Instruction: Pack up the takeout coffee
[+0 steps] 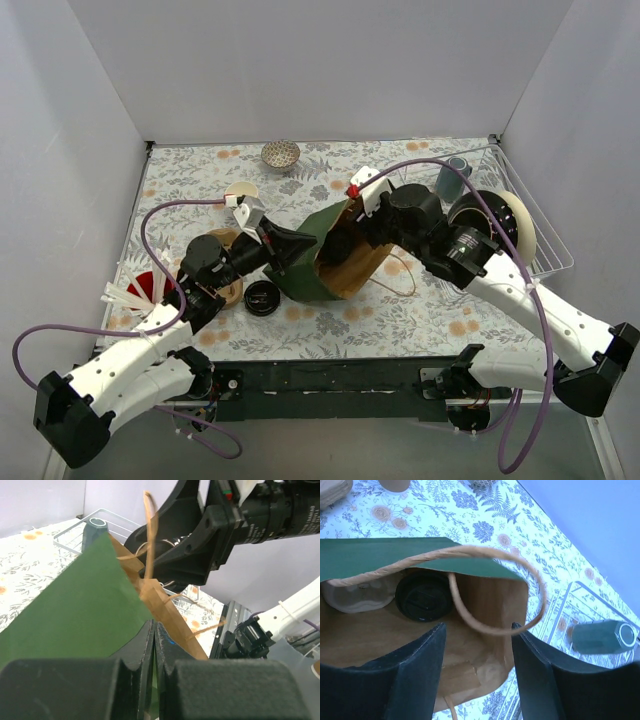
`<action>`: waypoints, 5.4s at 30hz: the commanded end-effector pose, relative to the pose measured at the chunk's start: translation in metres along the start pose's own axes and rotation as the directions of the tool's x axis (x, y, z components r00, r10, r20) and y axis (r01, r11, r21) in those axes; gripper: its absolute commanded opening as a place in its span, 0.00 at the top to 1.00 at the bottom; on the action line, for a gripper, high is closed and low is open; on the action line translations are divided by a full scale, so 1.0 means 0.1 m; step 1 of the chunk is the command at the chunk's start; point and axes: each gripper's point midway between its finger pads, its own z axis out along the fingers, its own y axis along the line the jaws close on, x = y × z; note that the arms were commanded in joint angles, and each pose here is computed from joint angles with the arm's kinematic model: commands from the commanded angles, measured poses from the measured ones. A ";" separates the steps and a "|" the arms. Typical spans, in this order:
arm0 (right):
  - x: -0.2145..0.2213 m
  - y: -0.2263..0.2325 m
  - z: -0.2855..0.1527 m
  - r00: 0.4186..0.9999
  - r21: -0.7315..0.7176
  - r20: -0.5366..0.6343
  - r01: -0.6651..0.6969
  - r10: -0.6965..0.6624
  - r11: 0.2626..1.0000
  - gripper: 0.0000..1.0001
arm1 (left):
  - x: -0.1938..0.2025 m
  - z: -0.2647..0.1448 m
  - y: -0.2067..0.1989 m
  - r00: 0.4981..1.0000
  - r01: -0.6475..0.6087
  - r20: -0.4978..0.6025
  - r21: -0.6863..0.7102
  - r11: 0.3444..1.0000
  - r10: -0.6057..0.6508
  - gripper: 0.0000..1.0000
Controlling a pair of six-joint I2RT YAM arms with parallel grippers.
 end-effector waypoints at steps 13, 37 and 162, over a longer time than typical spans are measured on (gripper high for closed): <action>-0.22 -0.14 -0.14 0.953 0.002 -0.026 -0.302 0.302 0.953 0.26 | -0.18 -0.04 0.20 0.999 0.032 0.033 -0.070 0.997 -0.029 1.00; -0.58 -0.07 0.56 0.955 -0.059 -0.032 -0.296 0.294 0.954 0.29 | -0.29 0.11 0.09 0.943 -0.235 -0.224 0.070 0.970 0.245 0.37; -0.72 -0.24 -0.79 0.833 -0.113 0.096 -0.534 0.544 0.838 0.28 | -0.60 -2.71 1.37 0.981 -0.056 0.003 -0.953 -0.299 -0.194 0.14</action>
